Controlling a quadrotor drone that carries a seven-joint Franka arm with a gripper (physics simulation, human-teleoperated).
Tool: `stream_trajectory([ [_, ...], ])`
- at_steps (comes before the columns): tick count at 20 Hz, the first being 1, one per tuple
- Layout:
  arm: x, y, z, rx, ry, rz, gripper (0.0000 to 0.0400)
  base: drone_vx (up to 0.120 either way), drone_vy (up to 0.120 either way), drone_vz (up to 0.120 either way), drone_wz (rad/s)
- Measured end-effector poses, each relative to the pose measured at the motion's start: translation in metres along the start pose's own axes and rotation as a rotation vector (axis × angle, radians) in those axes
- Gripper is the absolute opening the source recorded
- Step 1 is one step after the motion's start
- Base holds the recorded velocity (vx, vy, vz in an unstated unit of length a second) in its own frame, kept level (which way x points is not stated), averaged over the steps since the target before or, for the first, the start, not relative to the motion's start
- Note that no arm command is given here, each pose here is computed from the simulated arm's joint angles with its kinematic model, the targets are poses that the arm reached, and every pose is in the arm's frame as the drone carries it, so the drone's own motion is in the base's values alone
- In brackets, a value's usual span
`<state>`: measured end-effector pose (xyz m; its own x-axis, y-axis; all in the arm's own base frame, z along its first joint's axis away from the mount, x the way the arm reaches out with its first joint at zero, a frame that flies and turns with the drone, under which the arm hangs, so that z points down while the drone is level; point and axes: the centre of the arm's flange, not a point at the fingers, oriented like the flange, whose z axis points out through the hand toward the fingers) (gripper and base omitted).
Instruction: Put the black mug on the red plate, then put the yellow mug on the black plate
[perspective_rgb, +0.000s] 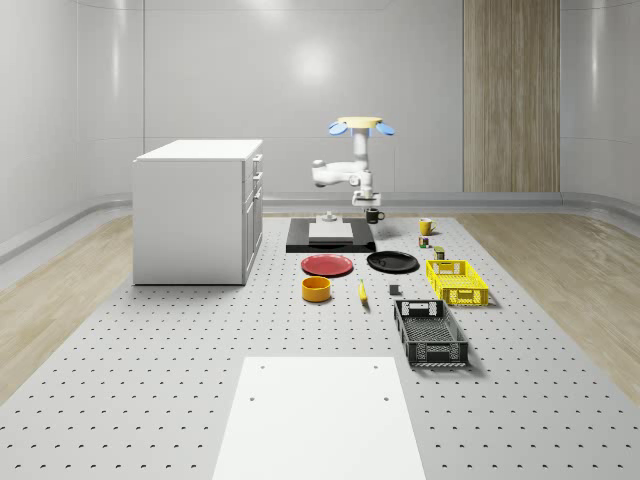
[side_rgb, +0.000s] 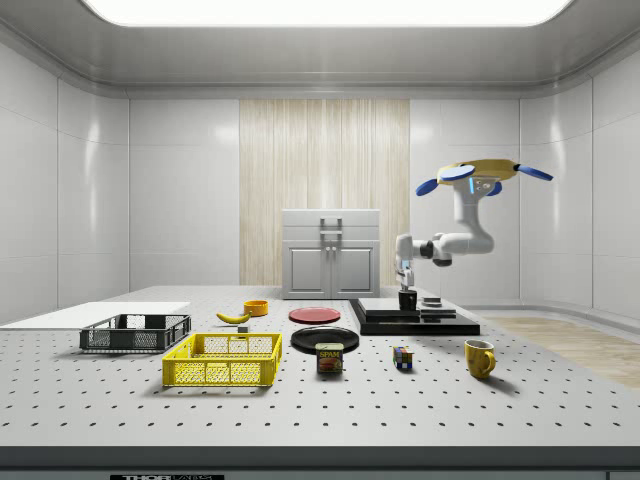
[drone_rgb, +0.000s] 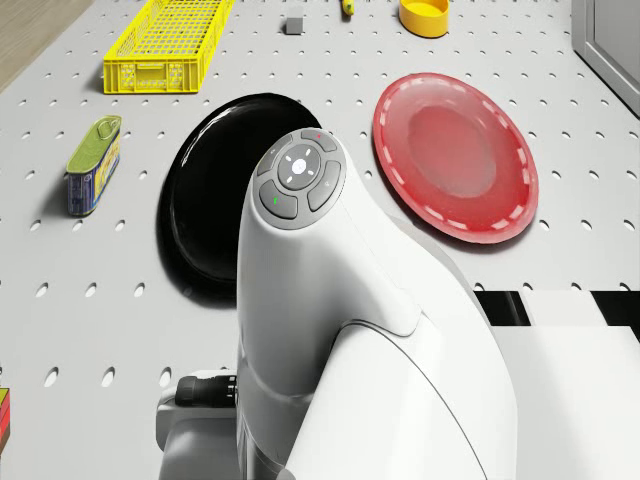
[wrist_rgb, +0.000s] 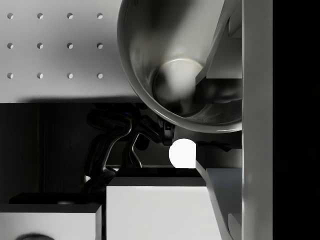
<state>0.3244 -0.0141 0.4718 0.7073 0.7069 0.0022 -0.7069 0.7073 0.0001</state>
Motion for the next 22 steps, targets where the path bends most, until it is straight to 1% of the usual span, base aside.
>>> stream_trajectory([
  [22,0.0000,0.0000,-0.0002,0.000,0.000,0.000,0.0110,0.120,-0.120,0.000,0.000],
])
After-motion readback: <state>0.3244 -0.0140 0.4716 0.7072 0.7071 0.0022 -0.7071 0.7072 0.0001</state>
